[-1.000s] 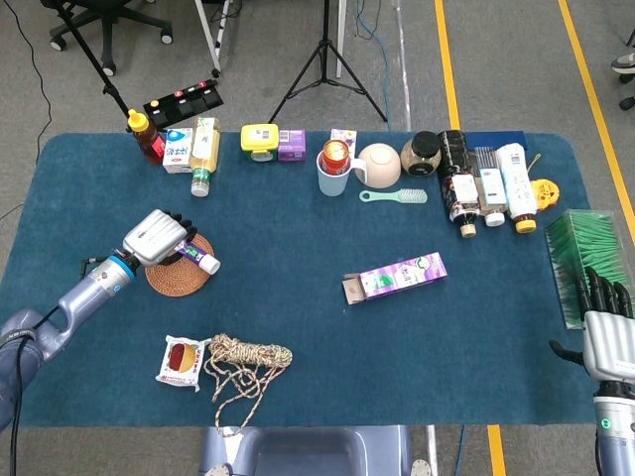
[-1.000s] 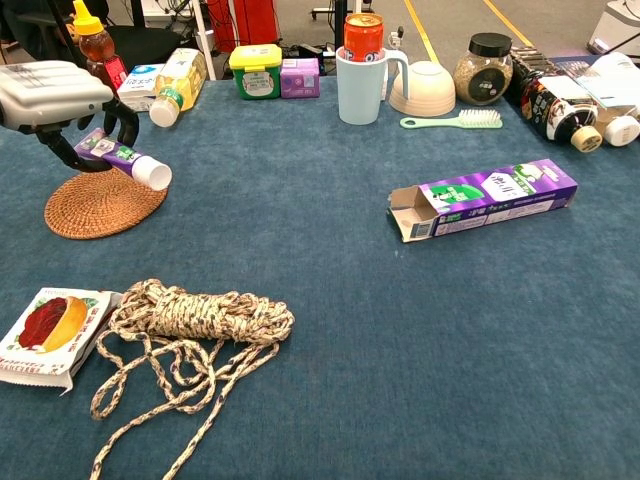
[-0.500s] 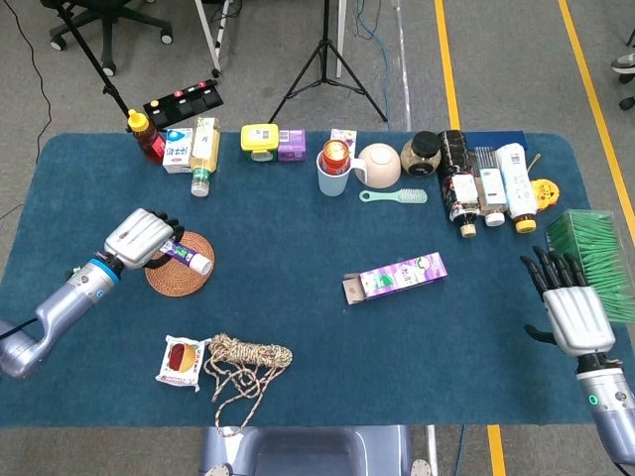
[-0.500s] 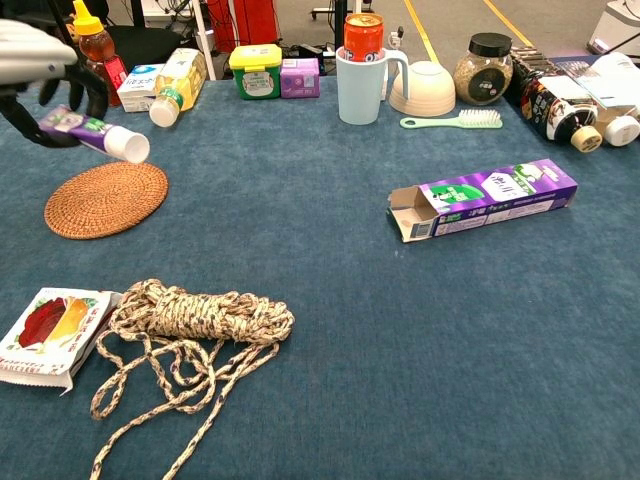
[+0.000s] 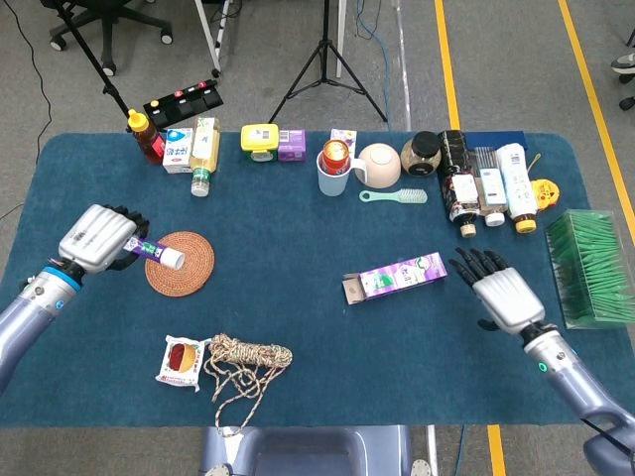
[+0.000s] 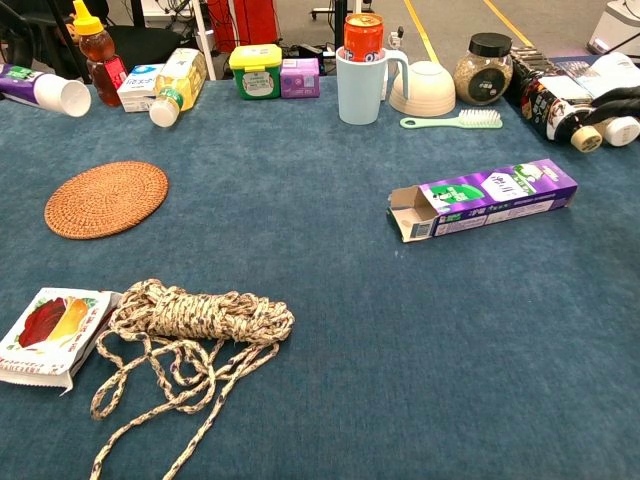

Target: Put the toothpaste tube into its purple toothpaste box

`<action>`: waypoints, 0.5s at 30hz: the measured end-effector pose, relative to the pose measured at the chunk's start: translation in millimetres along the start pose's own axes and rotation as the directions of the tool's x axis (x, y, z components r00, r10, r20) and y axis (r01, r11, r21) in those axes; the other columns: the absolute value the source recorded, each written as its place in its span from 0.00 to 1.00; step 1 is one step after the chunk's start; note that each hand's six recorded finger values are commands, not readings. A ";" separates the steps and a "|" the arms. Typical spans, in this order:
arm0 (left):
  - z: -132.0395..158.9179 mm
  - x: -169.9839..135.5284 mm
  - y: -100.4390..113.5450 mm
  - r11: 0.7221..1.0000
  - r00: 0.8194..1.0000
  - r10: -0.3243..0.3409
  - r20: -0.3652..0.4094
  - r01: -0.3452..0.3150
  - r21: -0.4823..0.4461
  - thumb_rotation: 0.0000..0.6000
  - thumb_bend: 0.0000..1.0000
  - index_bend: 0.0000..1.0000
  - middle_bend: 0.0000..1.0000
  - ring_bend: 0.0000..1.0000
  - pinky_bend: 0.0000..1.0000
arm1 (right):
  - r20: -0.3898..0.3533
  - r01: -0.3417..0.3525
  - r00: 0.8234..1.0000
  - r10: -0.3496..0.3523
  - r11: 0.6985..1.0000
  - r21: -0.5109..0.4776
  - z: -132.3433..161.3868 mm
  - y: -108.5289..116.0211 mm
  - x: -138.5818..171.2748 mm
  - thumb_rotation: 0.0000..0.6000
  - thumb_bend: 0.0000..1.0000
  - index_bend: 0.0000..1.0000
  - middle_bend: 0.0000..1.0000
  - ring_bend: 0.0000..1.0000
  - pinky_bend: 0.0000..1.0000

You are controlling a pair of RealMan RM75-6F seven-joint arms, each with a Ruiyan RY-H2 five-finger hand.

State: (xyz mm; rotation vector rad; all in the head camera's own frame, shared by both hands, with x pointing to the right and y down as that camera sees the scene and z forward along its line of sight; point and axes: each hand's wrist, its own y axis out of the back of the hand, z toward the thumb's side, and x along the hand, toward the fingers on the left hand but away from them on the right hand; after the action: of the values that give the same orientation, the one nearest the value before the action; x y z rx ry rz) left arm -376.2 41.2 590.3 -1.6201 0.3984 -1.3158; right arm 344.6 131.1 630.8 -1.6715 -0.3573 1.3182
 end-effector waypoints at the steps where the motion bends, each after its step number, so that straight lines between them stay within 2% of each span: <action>1: -0.7 -4.3 1.1 1.000 1.000 0.000 -0.007 0.000 0.000 1.00 0.33 0.64 0.45 0.40 0.51 | -0.013 -0.009 1.000 0.009 1.000 0.009 3.7 -0.9 -6.6 1.00 0.00 0.04 0.00 0.00 0.11; 8: -8.9 -17.4 2.0 0.999 0.999 0.011 -0.050 -0.013 -0.042 1.00 0.33 0.64 0.45 0.40 0.51 | -0.034 -0.050 0.998 0.050 0.999 0.015 18.4 -0.9 -49.5 1.00 0.00 0.04 0.01 0.00 0.11; 13: -16.7 -21.3 -1.4 0.999 0.997 0.005 -0.071 -0.008 -0.051 1.00 0.33 0.64 0.45 0.40 0.51 | -0.037 -0.054 0.998 0.054 0.999 0.008 26.5 0.5 -67.2 1.00 0.00 0.06 0.09 0.09 0.14; 15: -17.8 -21.6 -2.4 0.998 0.997 0.003 -0.075 -0.007 -0.054 1.00 0.33 0.64 0.45 0.40 0.51 | -0.032 -0.058 0.998 0.058 0.998 0.009 26.7 -0.7 -72.2 1.00 0.00 0.07 0.09 0.09 0.15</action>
State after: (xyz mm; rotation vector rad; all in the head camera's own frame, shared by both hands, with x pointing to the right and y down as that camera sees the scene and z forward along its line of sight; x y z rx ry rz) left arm -400.4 50.1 579.1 -1.6173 0.4870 -1.3750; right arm 294.2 93.4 675.2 -1.7058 -0.2864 1.3320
